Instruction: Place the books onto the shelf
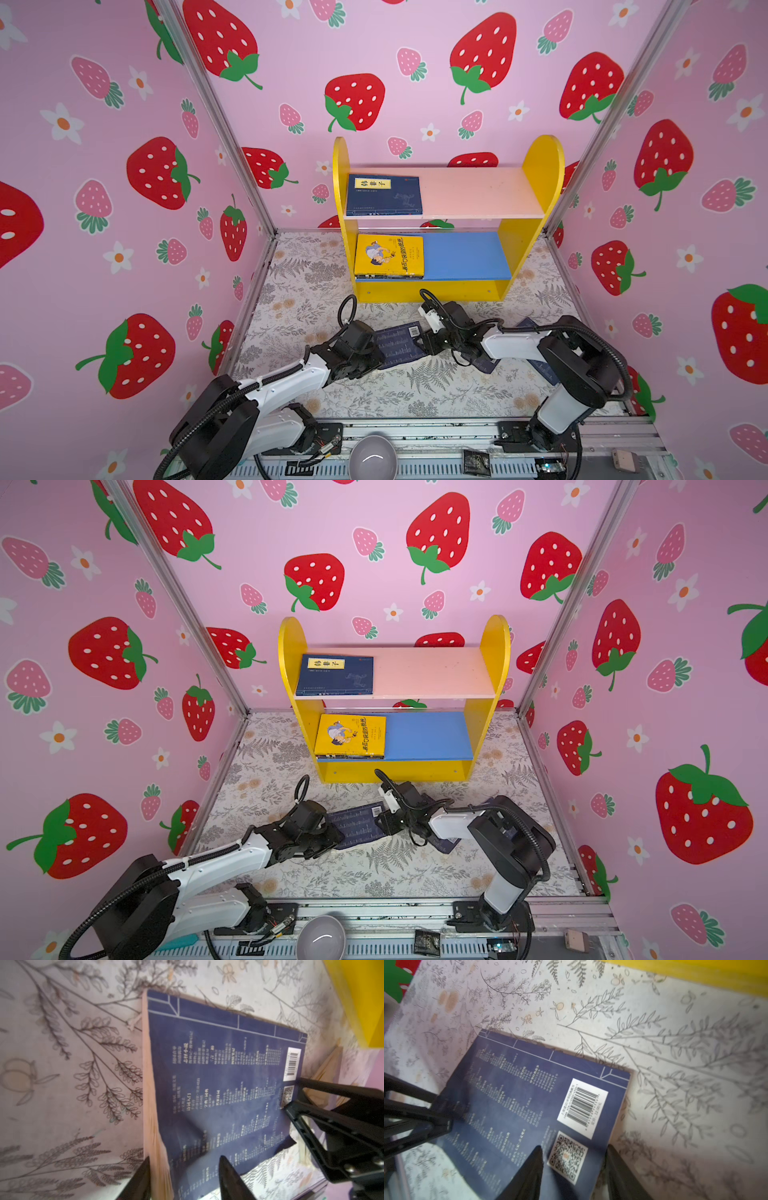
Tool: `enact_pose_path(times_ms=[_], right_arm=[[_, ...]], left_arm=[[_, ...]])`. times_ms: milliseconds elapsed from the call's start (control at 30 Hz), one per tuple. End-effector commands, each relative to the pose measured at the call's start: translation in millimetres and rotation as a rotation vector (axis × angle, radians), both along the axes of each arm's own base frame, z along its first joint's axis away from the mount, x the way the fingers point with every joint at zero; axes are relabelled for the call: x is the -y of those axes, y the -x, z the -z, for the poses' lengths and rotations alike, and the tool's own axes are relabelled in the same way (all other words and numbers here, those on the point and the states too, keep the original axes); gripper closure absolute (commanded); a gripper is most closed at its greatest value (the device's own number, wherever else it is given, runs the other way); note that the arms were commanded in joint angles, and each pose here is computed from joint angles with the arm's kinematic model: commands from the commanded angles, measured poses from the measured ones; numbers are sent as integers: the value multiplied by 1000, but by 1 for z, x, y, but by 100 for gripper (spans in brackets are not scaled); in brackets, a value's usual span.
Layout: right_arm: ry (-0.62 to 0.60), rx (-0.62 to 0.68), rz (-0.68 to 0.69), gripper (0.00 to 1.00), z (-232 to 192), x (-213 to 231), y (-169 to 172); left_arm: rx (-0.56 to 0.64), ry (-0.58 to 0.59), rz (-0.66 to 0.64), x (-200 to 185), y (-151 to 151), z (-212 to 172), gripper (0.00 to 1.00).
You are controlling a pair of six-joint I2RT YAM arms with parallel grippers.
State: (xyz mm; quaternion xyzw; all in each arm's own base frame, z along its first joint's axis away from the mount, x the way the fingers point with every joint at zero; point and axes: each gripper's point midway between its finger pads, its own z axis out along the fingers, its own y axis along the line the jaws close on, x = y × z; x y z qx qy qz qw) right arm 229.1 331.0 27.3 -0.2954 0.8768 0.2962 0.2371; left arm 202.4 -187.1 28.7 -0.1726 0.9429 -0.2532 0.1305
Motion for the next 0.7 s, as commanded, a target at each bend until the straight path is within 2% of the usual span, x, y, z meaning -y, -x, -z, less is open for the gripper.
enact_pose_path(times_ms=[0,100,367,467,567,667], right_arm=[[77,-151,-121,61,36,-2,37],[97,-168,-138,63,42,-4,40],[109,-146,-115,63,39,-1,35],[91,-79,-96,55,20,-2,25],[46,39,-89,49,-19,-4,11],[-3,194,-85,35,-70,-1,1]], left_arm=[[87,166,9,31,-19,-25,62],[127,207,-2,35,-25,-40,67],[188,218,-10,30,-26,-72,70],[187,175,-15,22,-25,-77,78],[176,160,-12,19,-23,-80,81],[179,160,-10,18,-23,-89,83]])
